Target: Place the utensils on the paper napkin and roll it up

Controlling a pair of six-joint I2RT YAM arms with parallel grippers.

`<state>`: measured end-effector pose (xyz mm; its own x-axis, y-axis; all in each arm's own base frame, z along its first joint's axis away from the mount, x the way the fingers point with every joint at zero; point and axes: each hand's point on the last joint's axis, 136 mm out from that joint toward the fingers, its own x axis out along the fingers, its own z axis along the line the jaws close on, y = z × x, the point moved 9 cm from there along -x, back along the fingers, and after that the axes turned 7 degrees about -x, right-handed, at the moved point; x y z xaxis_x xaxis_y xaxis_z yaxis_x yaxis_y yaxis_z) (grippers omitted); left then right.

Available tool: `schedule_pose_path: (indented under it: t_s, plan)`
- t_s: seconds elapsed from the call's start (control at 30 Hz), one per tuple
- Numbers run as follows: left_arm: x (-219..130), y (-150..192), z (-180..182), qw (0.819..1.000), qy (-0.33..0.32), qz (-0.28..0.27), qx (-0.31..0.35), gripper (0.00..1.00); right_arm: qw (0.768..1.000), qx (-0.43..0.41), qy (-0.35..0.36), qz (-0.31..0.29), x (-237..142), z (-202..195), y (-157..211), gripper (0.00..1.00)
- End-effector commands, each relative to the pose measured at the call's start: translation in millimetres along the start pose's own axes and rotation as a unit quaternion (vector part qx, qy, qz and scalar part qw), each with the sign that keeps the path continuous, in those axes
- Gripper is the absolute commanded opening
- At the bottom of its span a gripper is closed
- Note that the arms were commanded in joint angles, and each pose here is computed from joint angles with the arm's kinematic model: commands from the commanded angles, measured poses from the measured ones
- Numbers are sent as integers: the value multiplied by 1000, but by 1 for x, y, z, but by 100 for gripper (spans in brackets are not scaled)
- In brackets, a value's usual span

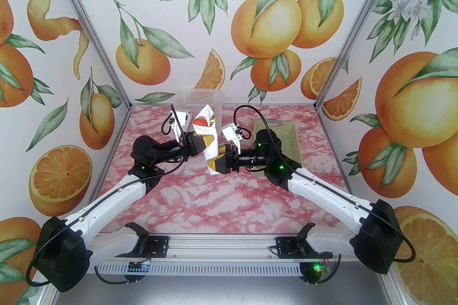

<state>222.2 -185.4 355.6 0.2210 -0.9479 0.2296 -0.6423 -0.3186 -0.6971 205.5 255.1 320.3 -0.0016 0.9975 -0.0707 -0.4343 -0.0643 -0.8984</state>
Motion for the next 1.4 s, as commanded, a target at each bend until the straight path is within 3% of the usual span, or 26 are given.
schedule_pose_path:
  t_s: [0.0, 0.2, 0.3, 0.37, 0.43, 0.53, 0.73, 0.83, 1.07, 1.37]
  plan:
    - [2, -7, -9, 1000, 3, -9, 24, 1, 999, -15, -25, -16, 2, 8, -11, 33]
    - [-4, -10, -13, 999, -13, -9, 33, 9, 1000, 6, -13, -7, 1, 5, -3, 8]
    - [-10, -15, -17, 999, -19, -16, 36, 32, 1000, 10, -16, -4, 1, 6, -2, 0]
    - [-15, -17, -20, 999, -25, -21, 39, 47, 1000, 9, -19, -6, 0, 7, -3, 0]
    - [-21, -17, -21, 999, -30, -22, 38, 52, 1000, 6, -22, -7, -1, 9, -5, 0]
    - [-30, -17, -23, 998, -38, -33, 38, 70, 1000, 1, -27, -9, -1, 12, -9, 0]
    - [-44, -5, -21, 997, -47, -57, 21, 94, 999, -5, -35, -12, -1, 14, -13, 0]
    - [-48, 5, -14, 997, -39, -67, 4, 99, 999, -6, -40, -14, 1, 14, -13, 0]
    - [-40, 23, -10, 997, -13, -70, -8, 98, 999, -6, -45, -14, 8, 12, -13, 0]
    - [-19, 25, -7, 997, 46, -56, -24, 84, 999, -8, -43, -14, 12, 12, -12, 0]
